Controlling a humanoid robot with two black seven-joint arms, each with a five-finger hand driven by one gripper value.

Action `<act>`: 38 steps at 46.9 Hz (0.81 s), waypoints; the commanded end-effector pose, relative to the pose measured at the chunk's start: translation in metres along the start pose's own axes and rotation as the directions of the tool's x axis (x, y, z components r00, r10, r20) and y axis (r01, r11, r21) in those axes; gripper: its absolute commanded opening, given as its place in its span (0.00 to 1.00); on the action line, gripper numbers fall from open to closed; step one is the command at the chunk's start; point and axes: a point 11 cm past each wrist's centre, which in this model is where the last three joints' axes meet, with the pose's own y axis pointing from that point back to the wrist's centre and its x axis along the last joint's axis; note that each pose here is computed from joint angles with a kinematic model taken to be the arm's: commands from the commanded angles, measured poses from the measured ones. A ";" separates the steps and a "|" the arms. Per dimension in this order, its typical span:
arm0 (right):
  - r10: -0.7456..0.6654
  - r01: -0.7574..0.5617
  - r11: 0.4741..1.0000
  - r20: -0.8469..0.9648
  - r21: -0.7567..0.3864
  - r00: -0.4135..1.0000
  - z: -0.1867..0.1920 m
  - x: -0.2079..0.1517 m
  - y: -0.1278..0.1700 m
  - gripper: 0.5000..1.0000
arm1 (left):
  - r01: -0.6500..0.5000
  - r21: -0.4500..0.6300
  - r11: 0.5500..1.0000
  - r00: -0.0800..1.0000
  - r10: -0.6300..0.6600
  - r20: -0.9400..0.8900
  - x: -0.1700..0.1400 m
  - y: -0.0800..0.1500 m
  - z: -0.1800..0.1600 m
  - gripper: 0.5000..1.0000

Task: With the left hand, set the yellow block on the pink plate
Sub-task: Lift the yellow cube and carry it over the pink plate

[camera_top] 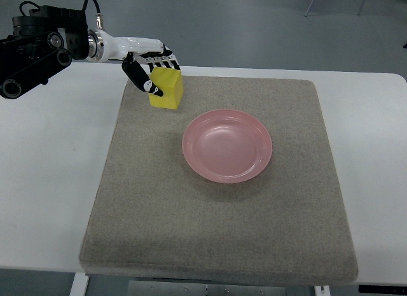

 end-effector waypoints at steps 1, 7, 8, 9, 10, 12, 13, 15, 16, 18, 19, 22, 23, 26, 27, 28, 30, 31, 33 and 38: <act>0.000 0.000 1.000 0.000 0.000 1.000 0.000 0.000 0.000 0.85 | 0.003 -0.044 0.999 1.000 -0.002 0.016 -0.003 -0.003 0.015 0.31; 0.000 0.000 1.000 0.000 0.000 1.000 0.000 0.000 0.000 0.85 | 0.030 -0.119 0.992 0.999 -0.025 0.046 -0.014 -0.006 0.042 0.31; 0.000 0.000 1.000 0.000 0.000 1.000 0.000 0.000 0.000 0.85 | 0.038 -0.133 0.990 0.998 -0.031 0.052 -0.017 -0.008 0.047 0.31; 0.000 0.000 1.000 0.000 0.000 1.000 0.000 0.000 0.000 0.85 | 0.046 -0.143 0.989 0.998 -0.039 0.056 -0.020 -0.009 0.052 0.31; 0.000 0.000 1.000 0.000 0.000 1.000 0.000 0.000 0.000 0.85 | 0.055 -0.152 0.987 0.997 -0.046 0.060 -0.023 -0.011 0.055 0.31; 0.000 0.000 1.000 0.000 0.000 1.000 0.000 0.000 0.000 0.85 | 0.069 -0.168 0.983 0.996 -0.059 0.064 -0.028 -0.015 0.062 0.32; 0.000 0.000 1.000 0.000 0.000 1.000 0.000 0.000 0.000 0.85 | 0.074 -0.173 0.982 0.996 -0.063 0.068 -0.030 -0.017 0.065 0.32; 0.000 0.000 1.000 0.000 0.000 1.000 0.000 0.000 0.000 0.85 | 0.083 -0.183 0.979 0.995 -0.071 0.074 -0.034 -0.020 0.069 0.32; 0.000 0.000 1.000 0.000 0.000 1.000 0.000 0.000 0.000 0.85 | 0.086 -0.185 0.979 0.994 -0.073 0.076 -0.035 -0.022 0.071 0.33; 0.000 0.000 1.000 0.000 0.000 1.000 0.000 0.000 0.000 0.85 | 0.093 -0.192 0.977 0.994 -0.079 0.081 -0.037 -0.025 0.075 0.34; 0.000 0.000 1.000 0.000 0.000 1.000 0.000 0.000 0.000 0.85 | 0.099 -0.197 0.975 0.993 -0.083 0.086 -0.039 -0.027 0.078 0.35; 0.000 0.000 1.000 0.000 0.000 1.000 0.000 0.000 0.000 0.85 | 0.112 -0.210 0.971 0.991 -0.094 0.094 -0.044 -0.032 0.086 0.35; 0.000 0.000 1.000 0.000 0.000 1.000 0.000 0.000 0.000 0.85 | 0.118 -0.213 0.970 0.990 -0.099 0.097 -0.046 -0.034 0.088 0.35; 0.000 0.000 1.000 0.000 0.000 1.000 0.000 0.000 0.000 0.85 | 0.129 -0.224 0.966 0.989 -0.109 0.100 -0.051 -0.039 0.094 0.35; 0.000 0.000 1.000 0.000 0.000 1.000 0.000 0.000 0.000 0.85 | 0.132 -0.226 0.965 0.989 -0.112 0.100 -0.052 -0.040 0.095 0.35; 0.000 0.000 1.000 0.000 0.000 1.000 0.000 0.000 0.000 0.85 | 0.134 -0.226 0.965 0.988 -0.114 0.102 -0.053 -0.041 0.096 0.35; 0.000 0.000 1.000 0.000 0.000 1.000 0.000 0.000 0.000 0.85 | 0.136 -0.227 0.964 0.988 -0.116 0.101 -0.054 -0.044 0.098 0.35; 0.000 0.000 1.000 0.000 0.000 1.000 0.000 0.000 0.000 0.85 | 0.140 -0.231 0.963 0.987 -0.119 0.104 -0.056 -0.045 0.100 0.35; 0.000 0.000 1.000 0.000 0.000 1.000 0.000 0.000 0.000 0.85 | 0.142 -0.229 0.963 0.987 -0.121 0.103 -0.057 -0.048 0.101 0.35; 0.000 0.000 1.000 0.000 0.000 1.000 0.000 0.000 0.000 0.85 | 0.167 -0.210 0.963 0.982 -0.144 0.122 -0.066 -0.055 0.100 0.35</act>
